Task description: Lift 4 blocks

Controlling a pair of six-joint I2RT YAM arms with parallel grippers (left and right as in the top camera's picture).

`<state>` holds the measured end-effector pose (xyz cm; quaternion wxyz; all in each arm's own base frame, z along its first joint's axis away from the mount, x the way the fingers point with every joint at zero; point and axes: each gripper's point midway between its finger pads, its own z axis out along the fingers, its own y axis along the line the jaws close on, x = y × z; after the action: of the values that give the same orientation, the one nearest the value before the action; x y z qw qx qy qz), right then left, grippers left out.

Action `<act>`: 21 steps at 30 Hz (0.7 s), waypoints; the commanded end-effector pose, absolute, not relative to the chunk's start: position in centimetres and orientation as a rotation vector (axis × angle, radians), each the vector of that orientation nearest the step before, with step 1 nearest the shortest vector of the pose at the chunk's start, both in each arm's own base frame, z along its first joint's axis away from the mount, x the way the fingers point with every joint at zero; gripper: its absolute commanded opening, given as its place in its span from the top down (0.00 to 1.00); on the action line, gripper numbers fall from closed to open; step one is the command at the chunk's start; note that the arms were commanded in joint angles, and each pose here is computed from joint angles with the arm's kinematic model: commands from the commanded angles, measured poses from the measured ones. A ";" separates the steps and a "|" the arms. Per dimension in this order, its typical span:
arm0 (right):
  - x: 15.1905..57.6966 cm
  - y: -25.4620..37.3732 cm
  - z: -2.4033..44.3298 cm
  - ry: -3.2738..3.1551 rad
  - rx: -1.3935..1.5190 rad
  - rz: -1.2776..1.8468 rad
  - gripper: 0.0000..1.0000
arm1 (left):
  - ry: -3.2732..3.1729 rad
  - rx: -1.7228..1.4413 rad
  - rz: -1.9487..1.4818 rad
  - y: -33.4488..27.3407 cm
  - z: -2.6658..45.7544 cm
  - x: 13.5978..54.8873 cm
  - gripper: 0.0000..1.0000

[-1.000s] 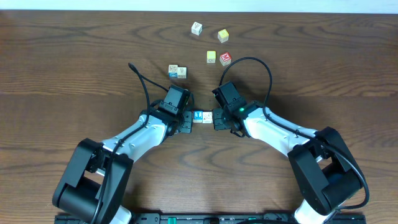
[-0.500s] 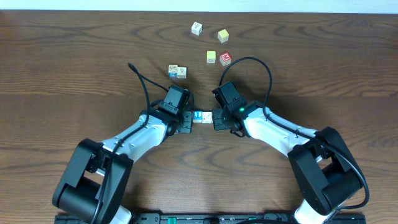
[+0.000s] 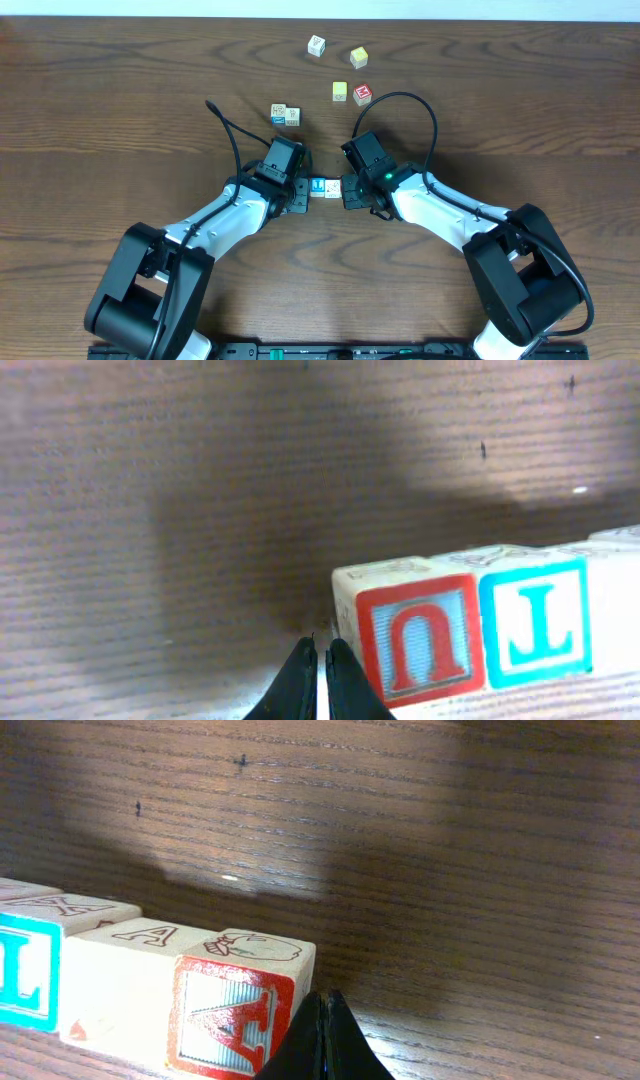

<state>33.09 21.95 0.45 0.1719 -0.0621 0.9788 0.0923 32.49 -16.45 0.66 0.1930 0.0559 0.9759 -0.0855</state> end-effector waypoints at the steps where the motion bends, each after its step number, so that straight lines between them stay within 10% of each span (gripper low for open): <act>1: 33.3 22.9 0.7 2.769 -0.215 0.291 0.99 | 2.664 0.175 -0.232 -16.9 2.6 34.0 0.93; 21: 33.3 22.9 0.7 2.769 -0.215 0.291 0.99 | 2.707 0.178 -0.209 -16.7 1.0 33.6 0.93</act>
<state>33.00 22.09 0.44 0.1705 -0.0637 0.9787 0.0947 32.81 -16.32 0.64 0.1991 0.0543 0.9752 -0.0795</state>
